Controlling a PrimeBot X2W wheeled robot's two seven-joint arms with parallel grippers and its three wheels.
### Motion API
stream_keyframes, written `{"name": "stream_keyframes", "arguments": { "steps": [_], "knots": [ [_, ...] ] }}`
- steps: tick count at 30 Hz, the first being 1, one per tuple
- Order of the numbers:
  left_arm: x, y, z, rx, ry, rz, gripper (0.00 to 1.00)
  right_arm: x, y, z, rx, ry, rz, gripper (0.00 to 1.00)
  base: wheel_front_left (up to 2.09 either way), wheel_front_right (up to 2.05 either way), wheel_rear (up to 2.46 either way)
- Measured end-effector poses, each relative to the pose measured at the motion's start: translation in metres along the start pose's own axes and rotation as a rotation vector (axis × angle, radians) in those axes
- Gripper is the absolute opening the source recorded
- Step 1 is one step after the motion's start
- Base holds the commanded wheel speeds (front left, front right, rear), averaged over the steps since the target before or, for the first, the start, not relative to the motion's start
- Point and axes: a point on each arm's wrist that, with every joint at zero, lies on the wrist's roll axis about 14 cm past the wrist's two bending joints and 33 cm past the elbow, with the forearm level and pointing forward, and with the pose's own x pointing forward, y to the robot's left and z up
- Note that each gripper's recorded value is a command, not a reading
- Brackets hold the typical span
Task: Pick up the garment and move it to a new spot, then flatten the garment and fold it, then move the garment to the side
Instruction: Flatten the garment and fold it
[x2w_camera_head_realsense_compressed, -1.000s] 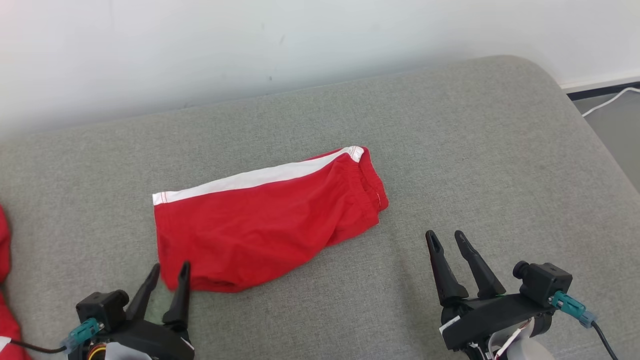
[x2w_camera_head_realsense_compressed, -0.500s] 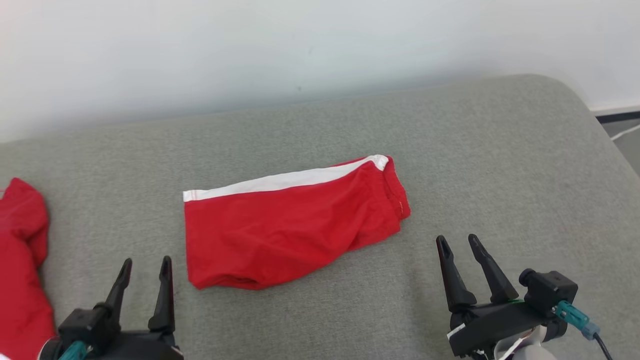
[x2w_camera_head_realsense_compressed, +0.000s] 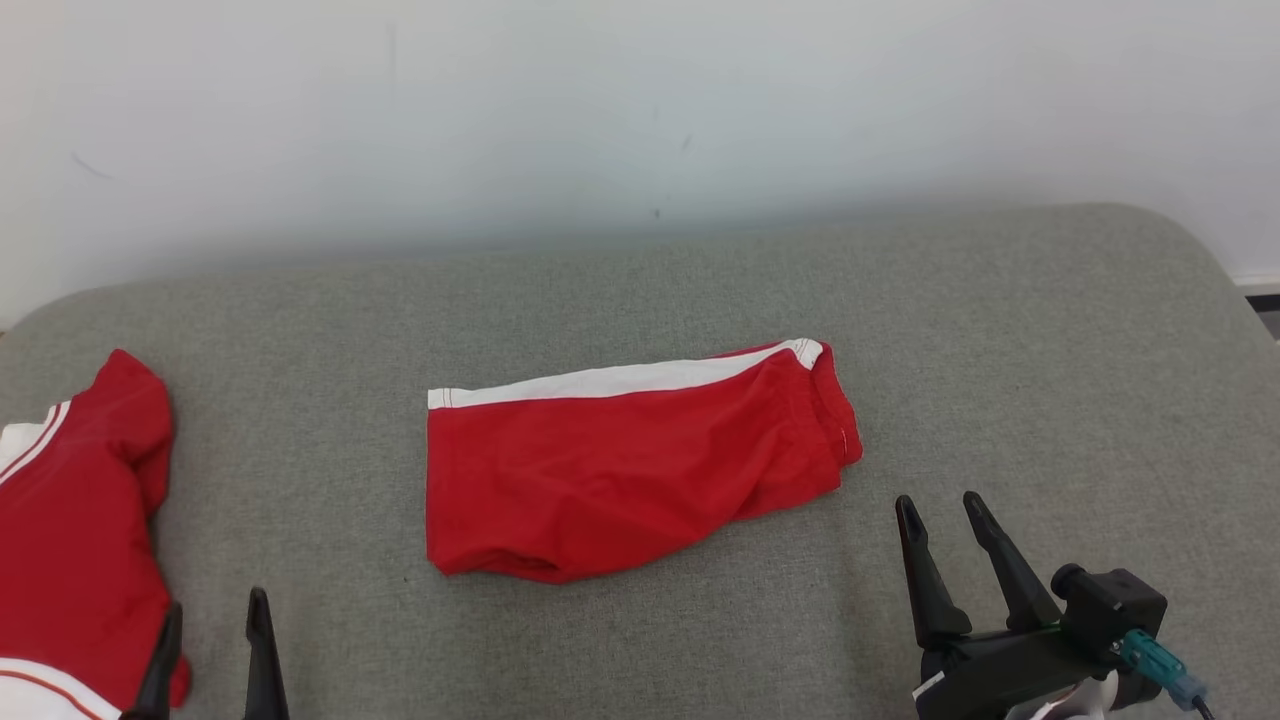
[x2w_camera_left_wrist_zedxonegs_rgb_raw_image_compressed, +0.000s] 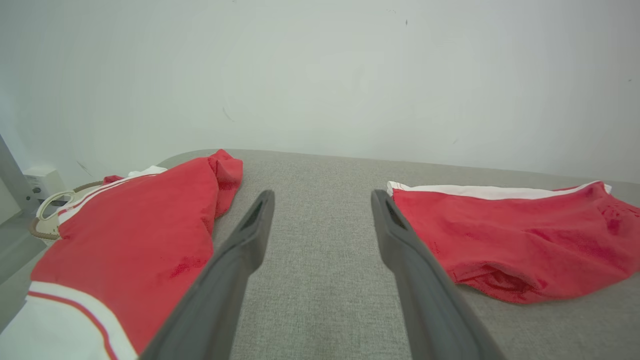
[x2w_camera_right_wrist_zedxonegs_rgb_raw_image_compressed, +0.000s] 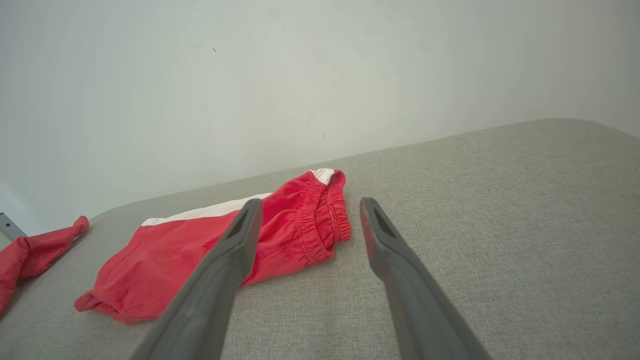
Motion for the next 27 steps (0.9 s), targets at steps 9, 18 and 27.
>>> {"name": "stream_keyframes", "arguments": {
  "steps": [9, 18, 27],
  "knots": [
    [-0.031, 0.013, 0.002, 0.039, 0.010, 0.032, 1.00, -0.008, 0.007, 0.002, -0.028, -0.006, 0.001, 1.00, 0.00, 0.00, 0.00],
    [-0.038, 0.015, 0.008, 0.056, -0.004, 0.034, 1.00, -0.006, 0.012, 0.003, -0.050, -0.002, 0.014, 1.00, 0.00, 0.00, 0.00],
    [-0.039, 0.010, 0.003, 0.055, 0.011, 0.012, 1.00, -0.007, 0.011, 0.004, -0.069, 0.008, 0.011, 1.00, 0.00, 0.00, 0.00]
  ]
}}
